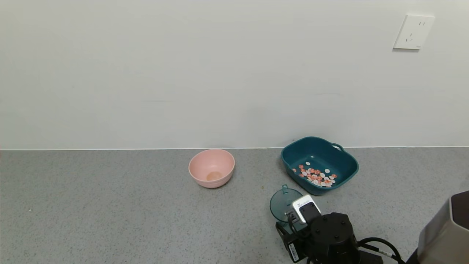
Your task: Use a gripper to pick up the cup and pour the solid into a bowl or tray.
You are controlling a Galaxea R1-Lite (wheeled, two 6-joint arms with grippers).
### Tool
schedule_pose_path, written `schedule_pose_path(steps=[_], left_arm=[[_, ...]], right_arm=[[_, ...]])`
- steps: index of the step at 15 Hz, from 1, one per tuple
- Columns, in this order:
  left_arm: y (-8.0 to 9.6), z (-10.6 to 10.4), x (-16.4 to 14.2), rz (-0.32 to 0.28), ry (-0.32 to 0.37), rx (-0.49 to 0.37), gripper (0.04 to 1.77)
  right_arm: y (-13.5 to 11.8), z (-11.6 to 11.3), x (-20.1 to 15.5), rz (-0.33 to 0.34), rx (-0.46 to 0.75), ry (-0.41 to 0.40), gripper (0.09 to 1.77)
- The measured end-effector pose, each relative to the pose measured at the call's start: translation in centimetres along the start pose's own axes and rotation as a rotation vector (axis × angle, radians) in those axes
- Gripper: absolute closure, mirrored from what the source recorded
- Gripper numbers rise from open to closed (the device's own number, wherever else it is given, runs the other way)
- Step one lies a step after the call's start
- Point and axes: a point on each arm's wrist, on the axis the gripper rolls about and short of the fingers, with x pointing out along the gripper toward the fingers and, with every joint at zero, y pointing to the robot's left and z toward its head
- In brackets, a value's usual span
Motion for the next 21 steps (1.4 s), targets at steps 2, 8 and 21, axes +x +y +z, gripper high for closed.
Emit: schedule_pose_path(steps=[2,8,21], left_arm=[[0.0,0.0,0.0,0.0,0.0,0.0,0.09],[0.0,0.0,0.0,0.0,0.0,0.0,0.09],[0.0,0.0,0.0,0.0,0.0,0.0,0.09]], right_arm=[[0.0,0.0,0.0,0.005,-0.002,0.0,0.54],[0.1,0.2,-0.3,0.02,0.003,-0.016,0.32],[-0.3,0.9,-1.2,0.021,-0.002,-0.017,0.18]])
